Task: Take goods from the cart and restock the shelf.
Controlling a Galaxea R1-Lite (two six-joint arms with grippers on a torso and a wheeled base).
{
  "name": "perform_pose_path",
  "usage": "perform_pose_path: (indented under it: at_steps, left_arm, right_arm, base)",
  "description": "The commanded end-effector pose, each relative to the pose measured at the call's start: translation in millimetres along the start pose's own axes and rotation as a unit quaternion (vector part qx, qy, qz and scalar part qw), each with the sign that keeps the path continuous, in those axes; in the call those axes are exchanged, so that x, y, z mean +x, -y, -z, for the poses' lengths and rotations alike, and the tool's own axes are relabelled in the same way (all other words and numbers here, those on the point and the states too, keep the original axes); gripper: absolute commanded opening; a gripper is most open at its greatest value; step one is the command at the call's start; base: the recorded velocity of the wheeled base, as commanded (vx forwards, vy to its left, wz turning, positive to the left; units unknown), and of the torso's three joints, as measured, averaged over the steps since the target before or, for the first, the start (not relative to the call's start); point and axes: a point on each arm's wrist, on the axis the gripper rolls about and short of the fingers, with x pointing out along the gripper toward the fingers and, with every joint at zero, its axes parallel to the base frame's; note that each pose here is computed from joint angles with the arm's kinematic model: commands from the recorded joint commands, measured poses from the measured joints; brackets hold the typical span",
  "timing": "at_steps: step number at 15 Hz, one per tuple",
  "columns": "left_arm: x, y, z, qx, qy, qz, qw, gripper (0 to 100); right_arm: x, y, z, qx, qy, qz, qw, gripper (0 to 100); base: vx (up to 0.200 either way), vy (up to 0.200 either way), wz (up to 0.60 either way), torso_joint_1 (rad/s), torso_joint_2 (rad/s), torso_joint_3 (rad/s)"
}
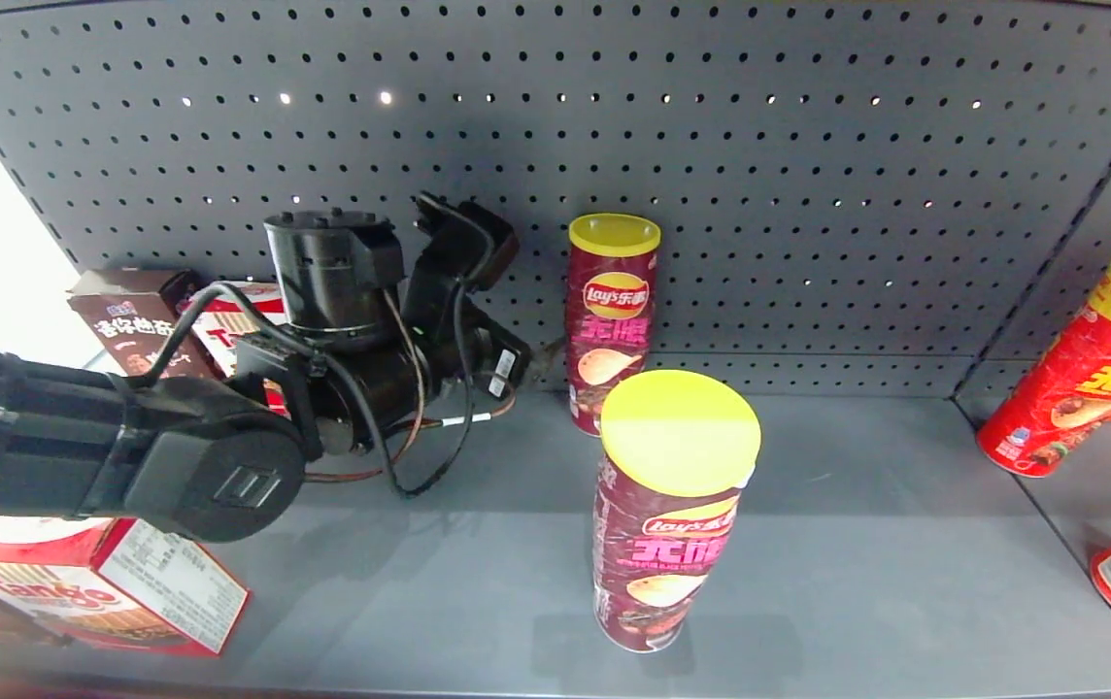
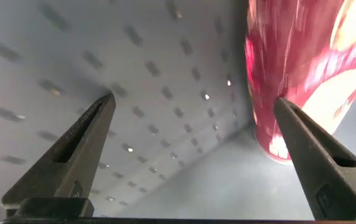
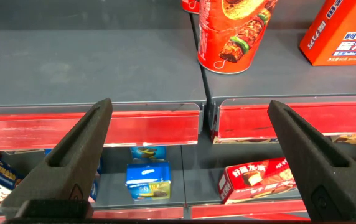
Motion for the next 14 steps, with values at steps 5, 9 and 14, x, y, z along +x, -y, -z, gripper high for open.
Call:
perform_pose_path:
  at_steps: [5,9,14]
  left_arm:
    - [-92,-23.7,-77.0,-0.01,0.086,-0.013,0.9961,100]
    - [-170,-24.9,-63.9,-0.024,0.113,-0.028,0.9929,100]
    - [-293,-29.7,-38.2,-0.041,0.199,-0.044,0.9781,100]
  right_arm:
    - [0,0,0,0.0,-0.001,0.0,1.0,100]
    - [0,0,0,0.0,-0.001,0.0,1.0,100]
    - [0,0,0,0.0,-0.001,0.0,1.0,100]
  base:
    - [0.0,0.0,0.0,0.0,0.0,0.0]
    - [0.0,0.0,0.0,0.0,0.0,0.0]
    - [0.0,0.0,0.0,0.0,0.0,0.0]
